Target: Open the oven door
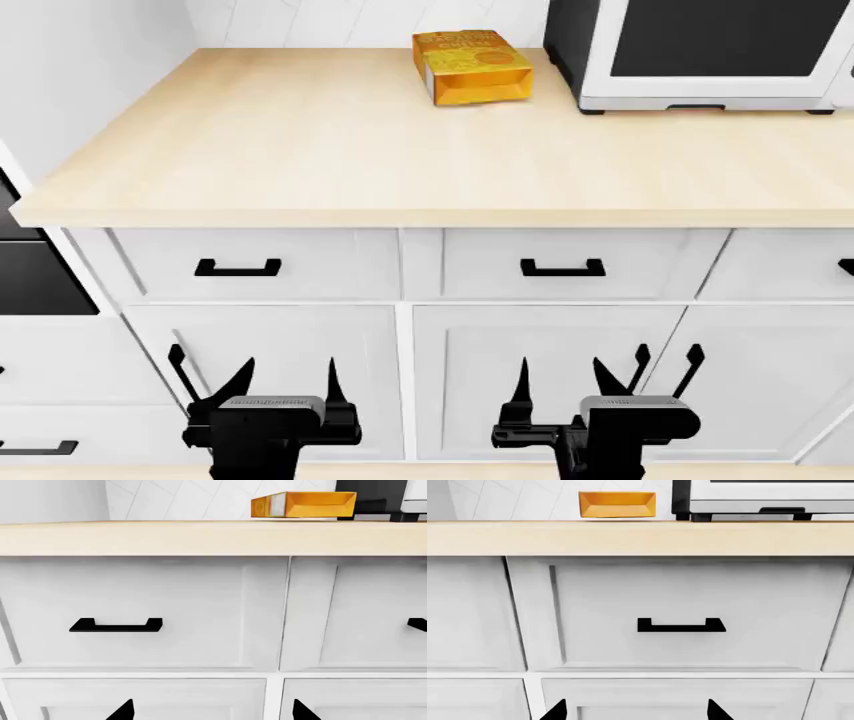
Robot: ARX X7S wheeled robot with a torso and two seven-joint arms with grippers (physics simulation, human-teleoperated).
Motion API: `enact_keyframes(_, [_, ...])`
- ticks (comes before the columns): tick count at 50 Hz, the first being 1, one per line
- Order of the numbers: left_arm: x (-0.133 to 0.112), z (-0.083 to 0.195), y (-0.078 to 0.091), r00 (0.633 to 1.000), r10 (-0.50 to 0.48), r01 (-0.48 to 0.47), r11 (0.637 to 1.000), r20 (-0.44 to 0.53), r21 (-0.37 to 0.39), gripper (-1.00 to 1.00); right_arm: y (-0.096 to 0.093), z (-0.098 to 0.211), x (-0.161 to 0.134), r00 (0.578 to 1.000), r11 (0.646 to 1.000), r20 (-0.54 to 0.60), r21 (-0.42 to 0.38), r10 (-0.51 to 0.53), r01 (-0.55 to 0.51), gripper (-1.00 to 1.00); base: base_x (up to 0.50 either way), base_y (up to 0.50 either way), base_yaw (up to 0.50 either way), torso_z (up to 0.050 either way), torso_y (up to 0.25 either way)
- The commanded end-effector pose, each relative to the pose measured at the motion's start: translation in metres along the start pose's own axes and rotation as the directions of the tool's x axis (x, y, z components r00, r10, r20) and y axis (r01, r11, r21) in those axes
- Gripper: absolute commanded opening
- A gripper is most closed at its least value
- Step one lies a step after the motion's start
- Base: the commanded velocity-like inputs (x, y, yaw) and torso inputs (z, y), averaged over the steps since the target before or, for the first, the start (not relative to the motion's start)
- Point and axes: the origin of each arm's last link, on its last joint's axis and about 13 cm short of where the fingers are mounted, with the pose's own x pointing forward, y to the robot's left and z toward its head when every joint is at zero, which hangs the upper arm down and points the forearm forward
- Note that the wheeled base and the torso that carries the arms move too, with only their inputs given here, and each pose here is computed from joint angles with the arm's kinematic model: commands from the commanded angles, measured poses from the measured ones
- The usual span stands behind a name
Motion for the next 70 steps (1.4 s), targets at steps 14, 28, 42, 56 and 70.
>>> enact_keyframes(14, [-0.001,0.003,0.001,1.000,0.007,-0.007,1.000,0.013,0.008,1.00,0.001,0.003,-0.001,0.999,1.000,0.039,-0.014,0.000,0.000,1.00,0.00,0.00,0.00,0.000,0.000])
enact_keyframes(28, [-0.041,0.075,0.019,0.917,0.078,-0.135,0.983,0.391,0.121,1.00,-0.021,0.077,-0.015,0.924,0.989,0.370,0.144,-0.096,0.045,1.00,0.00,0.00,0.00,0.000,0.000])
enact_keyframes(42, [-0.053,0.093,0.025,0.866,0.126,-0.223,0.963,0.484,0.148,1.00,-0.032,0.099,-0.014,0.876,0.977,0.461,0.204,-0.146,0.055,1.00,0.00,0.00,0.00,0.000,0.000])
enact_keyframes(56, [-0.064,0.103,0.032,0.826,0.172,-0.299,0.941,0.538,0.159,1.00,-0.037,0.112,-0.030,0.805,0.970,0.571,0.241,-0.162,0.024,1.00,0.00,0.00,0.00,0.000,0.000])
enact_keyframes(70, [-0.067,0.104,0.035,0.814,0.193,-0.340,0.923,0.548,0.180,1.00,-0.041,0.124,-0.044,0.760,0.966,0.628,0.259,-0.164,-0.007,1.00,0.00,0.00,0.00,0.000,0.000])
